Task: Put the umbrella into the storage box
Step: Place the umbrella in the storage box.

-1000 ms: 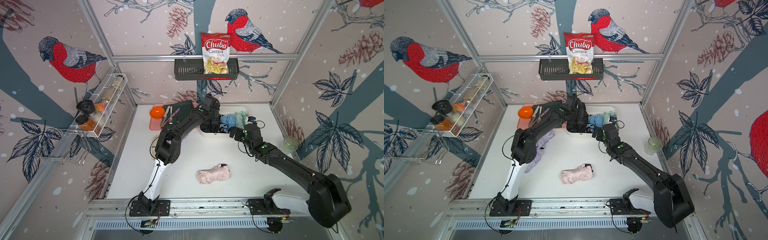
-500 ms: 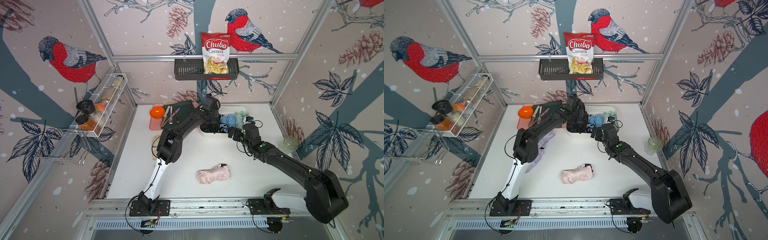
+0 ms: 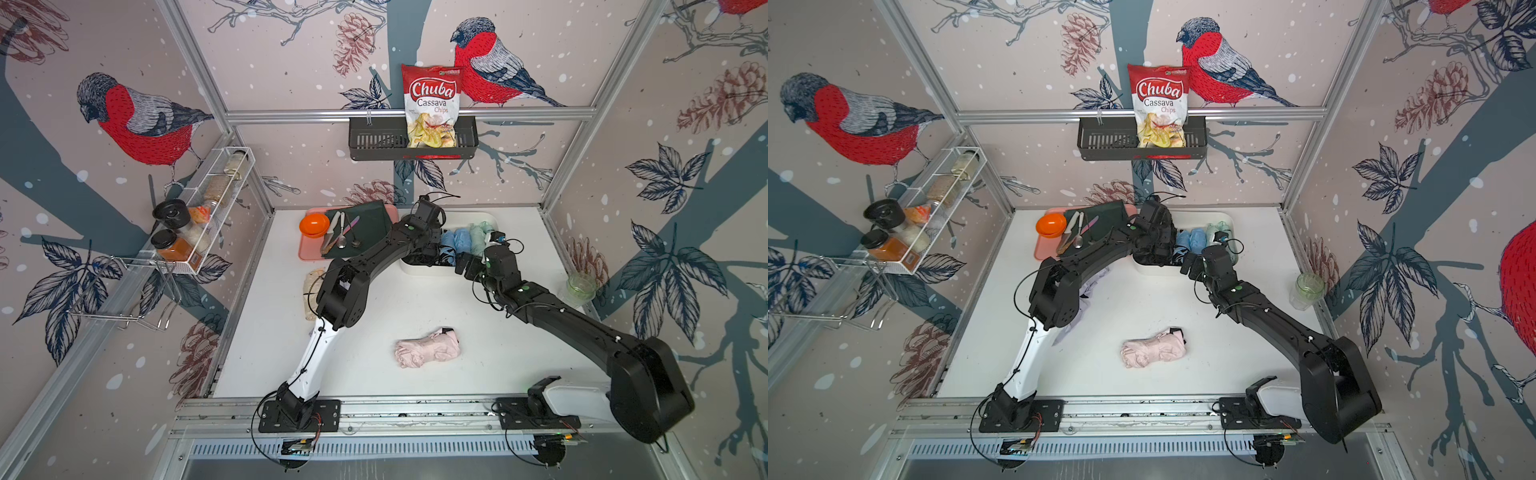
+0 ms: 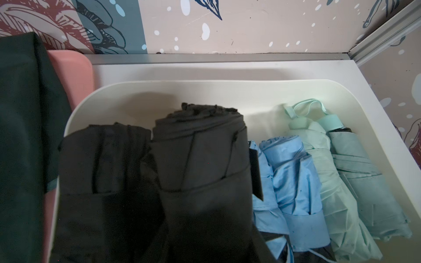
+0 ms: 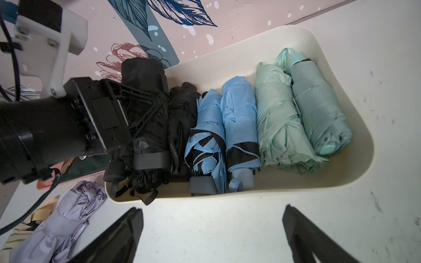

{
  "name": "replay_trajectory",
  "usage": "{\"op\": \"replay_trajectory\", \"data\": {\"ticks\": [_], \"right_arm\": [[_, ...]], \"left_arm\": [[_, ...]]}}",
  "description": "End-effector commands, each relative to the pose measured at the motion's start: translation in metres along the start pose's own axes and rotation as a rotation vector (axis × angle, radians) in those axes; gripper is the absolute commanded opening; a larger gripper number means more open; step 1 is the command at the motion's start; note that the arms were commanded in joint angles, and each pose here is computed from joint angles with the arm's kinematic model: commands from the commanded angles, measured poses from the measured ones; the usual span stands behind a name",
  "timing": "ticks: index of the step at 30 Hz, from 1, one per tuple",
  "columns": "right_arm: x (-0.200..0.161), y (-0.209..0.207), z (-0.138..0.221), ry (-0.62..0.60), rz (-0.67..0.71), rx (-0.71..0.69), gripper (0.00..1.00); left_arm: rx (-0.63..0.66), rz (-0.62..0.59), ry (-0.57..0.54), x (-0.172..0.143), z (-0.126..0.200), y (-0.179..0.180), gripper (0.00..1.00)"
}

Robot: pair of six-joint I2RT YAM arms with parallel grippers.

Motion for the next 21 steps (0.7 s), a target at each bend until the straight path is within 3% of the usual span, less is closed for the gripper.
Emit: {"op": "replay_trajectory", "data": {"ticks": [1, 10, 21], "right_arm": [[0.004, 0.002, 0.0, -0.011, -0.012, 0.007, 1.0], [-0.001, 0.004, -0.011, 0.038, -0.003, 0.004, 1.0], [-0.004, 0.009, -0.027, 0.084, 0.012, 0.014, 1.0]], "left_arm": [[-0.015, 0.034, -0.021, 0.007, 0.009, -0.002, 0.18], [0.003, 0.054, 0.037, 0.0, 0.014, 0.003, 0.2], [0.034, 0.074, 0.078, -0.011, 0.001, 0.013, 0.54]]}}
Point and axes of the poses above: each gripper's point midway between its finger pads, its own z axis back along the fingers, its own y axis along the line the jaws close on, x = y × z, the point moved 8 cm from there along z, back along the fingers, and after that the axes turned 14 degrees about z, right-handed, at the moved point
